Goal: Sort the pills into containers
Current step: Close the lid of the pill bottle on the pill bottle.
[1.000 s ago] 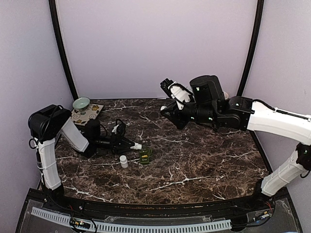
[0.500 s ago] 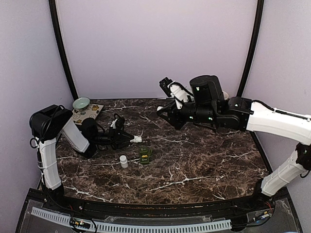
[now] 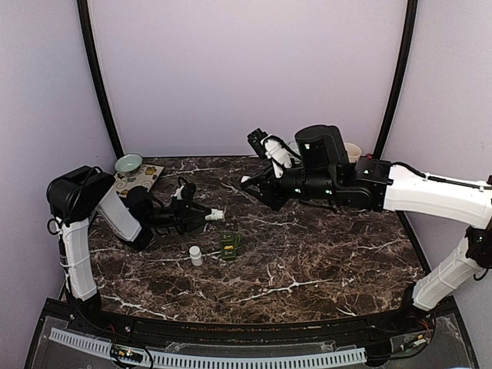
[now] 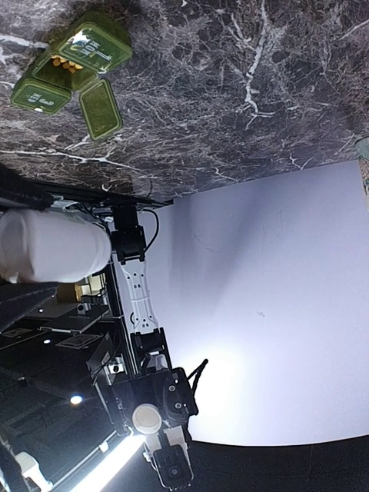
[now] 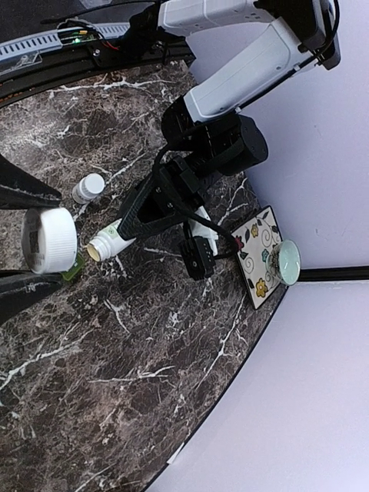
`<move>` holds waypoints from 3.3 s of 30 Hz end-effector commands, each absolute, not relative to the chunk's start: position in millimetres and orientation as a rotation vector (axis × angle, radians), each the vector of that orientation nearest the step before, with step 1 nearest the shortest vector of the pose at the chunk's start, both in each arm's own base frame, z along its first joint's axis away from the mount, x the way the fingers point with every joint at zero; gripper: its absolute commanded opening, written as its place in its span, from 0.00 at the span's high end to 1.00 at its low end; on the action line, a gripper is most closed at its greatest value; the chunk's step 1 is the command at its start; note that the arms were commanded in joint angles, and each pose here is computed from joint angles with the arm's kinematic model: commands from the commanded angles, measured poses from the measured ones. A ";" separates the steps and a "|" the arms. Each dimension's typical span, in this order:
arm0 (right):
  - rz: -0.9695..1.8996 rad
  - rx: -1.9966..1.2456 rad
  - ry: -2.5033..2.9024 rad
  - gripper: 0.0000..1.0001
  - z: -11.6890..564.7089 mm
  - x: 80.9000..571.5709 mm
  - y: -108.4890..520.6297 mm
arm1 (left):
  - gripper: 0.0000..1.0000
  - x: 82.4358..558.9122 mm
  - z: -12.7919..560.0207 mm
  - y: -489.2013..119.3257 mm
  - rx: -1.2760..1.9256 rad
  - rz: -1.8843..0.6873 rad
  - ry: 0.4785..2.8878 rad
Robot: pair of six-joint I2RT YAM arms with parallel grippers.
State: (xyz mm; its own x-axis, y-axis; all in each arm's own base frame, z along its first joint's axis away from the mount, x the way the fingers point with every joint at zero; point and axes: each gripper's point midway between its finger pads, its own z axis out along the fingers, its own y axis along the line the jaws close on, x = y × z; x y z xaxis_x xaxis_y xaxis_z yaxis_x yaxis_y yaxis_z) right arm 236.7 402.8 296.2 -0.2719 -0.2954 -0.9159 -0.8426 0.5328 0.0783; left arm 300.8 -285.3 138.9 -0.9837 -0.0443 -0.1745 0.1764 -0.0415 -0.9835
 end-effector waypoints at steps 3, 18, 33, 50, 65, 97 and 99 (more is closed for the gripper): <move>0.830 -0.917 1.800 0.92 301.1 233.3 411.3 | 1.00 301.7 182.5 -282.2 0.264 -2.136 1.879; 0.936 -0.935 1.839 0.92 291.4 237.0 414.6 | 1.00 310.2 223.1 -280.6 0.271 -2.124 1.763; 1.042 -0.970 1.856 0.92 291.9 247.6 422.7 | 1.00 305.5 269.6 -285.6 0.346 -2.147 1.659; 1.048 -1.029 1.868 0.92 287.2 255.9 432.8 | 1.00 287.4 292.1 -296.7 0.470 -2.202 1.657; 1.053 -1.025 1.857 0.92 289.2 262.0 433.8 | 1.00 279.8 299.8 -302.8 0.516 -2.224 1.656; 1.064 -1.020 1.838 0.92 295.9 264.7 435.1 | 1.00 270.5 296.7 -315.1 0.563 -2.239 1.684; 1.064 -1.021 1.838 0.92 295.9 264.4 434.7 | 1.00 269.9 296.4 -315.5 0.564 -2.240 1.685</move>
State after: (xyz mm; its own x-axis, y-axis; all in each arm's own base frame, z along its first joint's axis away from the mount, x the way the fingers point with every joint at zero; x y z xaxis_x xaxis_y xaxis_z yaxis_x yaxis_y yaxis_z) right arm 259.3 430.0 278.5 -0.4250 -0.2924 -0.8567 -0.8806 0.3528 0.3164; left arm 287.1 -317.2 268.0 -0.9449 0.0108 -0.3272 0.3170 -0.2197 -0.9226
